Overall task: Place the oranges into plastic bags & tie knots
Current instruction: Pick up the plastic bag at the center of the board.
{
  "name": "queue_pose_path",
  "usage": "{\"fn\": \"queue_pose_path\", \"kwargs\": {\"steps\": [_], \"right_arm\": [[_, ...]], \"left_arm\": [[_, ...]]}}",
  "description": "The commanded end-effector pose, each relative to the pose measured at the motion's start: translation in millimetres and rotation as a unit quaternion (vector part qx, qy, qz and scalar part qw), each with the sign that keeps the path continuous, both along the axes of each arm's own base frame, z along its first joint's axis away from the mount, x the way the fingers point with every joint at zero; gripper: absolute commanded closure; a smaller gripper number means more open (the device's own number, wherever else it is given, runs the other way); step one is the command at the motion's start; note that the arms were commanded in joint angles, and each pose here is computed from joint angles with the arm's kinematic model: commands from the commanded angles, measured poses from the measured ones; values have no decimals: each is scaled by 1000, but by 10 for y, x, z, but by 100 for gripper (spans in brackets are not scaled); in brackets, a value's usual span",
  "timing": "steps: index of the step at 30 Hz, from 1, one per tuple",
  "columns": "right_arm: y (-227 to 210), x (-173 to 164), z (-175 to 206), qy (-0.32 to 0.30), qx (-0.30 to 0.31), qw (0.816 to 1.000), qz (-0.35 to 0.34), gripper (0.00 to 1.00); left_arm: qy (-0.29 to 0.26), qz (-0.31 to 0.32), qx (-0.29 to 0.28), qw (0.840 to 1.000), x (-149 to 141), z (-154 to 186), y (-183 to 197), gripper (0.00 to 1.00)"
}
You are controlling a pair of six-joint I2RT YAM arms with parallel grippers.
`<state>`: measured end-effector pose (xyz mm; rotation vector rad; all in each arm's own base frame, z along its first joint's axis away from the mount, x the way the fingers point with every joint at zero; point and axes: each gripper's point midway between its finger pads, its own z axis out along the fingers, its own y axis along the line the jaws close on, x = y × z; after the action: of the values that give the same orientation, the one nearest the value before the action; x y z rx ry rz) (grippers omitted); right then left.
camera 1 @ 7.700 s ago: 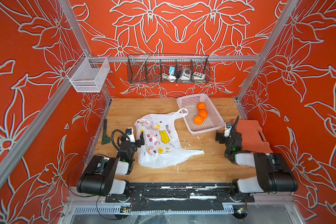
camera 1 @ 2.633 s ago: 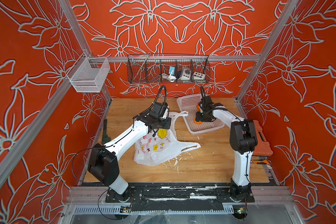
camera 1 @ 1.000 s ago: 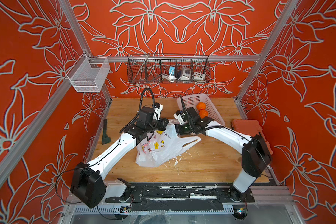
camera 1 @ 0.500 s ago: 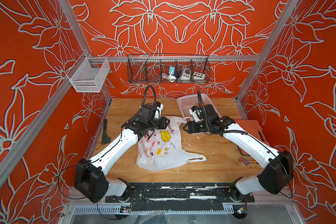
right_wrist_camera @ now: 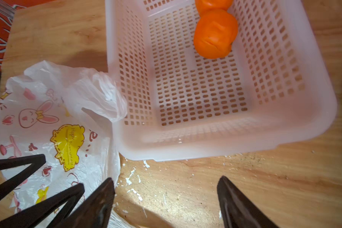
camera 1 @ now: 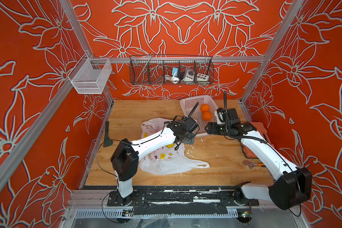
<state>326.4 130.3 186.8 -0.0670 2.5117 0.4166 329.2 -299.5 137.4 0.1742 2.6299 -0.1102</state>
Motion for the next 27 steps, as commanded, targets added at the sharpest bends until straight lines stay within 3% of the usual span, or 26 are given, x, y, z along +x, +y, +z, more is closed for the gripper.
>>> {"fn": "queue_pose_path", "kwargs": {"steps": [1, 8, 16, 18, 27], "right_arm": [[-90, -61, -66, 1, -5, 1000, -12, 15], [-105, -185, -199, 11, 3, 1000, -5, 14], [-121, -231, -222, 12, 0, 1000, -2, 13], [-103, -230, -227, 14, 4, 1000, 1, 13], [-73, -231, -266, 21, 10, 1000, 5, 13]], "left_arm": [[6, 39, 85, 996, -12, -187, 207, 8], [10, 45, 184, 982, 77, -527, 286, 9], [29, 40, 220, 974, 74, -834, 384, 14], [27, 45, 233, 971, 79, -849, 432, 19], [35, 39, 236, 970, 101, -999, 469, 26]]}}
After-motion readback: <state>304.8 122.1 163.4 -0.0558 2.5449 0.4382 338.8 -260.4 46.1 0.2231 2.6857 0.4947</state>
